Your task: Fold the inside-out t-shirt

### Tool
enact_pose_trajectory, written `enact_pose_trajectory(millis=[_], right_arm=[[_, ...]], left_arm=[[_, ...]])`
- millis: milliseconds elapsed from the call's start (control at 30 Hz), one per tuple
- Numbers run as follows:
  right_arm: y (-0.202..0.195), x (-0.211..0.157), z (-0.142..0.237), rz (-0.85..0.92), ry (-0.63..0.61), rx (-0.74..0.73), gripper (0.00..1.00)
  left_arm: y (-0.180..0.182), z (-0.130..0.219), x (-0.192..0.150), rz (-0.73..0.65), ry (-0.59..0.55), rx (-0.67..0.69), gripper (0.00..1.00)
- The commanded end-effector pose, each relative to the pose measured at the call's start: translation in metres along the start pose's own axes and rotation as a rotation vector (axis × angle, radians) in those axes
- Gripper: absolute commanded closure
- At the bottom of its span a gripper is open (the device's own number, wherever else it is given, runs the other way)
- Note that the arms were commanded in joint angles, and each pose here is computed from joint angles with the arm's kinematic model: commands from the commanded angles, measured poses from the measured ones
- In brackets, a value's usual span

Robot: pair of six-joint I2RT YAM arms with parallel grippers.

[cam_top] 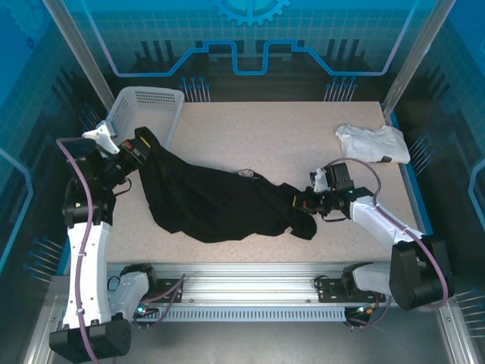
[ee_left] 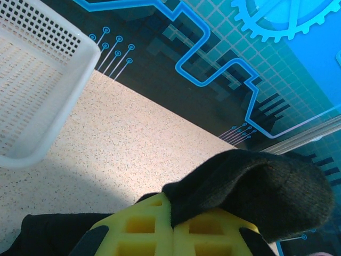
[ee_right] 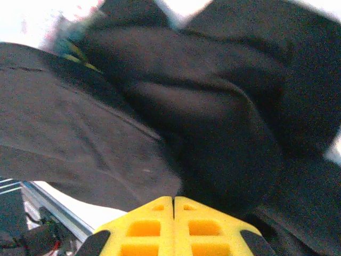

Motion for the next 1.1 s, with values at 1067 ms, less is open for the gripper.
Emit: enact_pose_trajectory(millis=[1067], right_arm=[[-0.02,-0.045,0.002,0.206,-0.006,-0.074,0.76]], left_arm=[[0.017,0.003,-0.008,-0.002,0.012,0.001,1.0]])
Point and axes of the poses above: each hand's point on the last joint's axis, 136 mm out from that joint toward the fingers, its own z axis back along the fingers, its own y axis along the line the jaws close on, x = y × z, the point moved 4 cm from there along z, back along the fingers, and after that the axes turned 13 degrees about z, right-handed, at the moved point
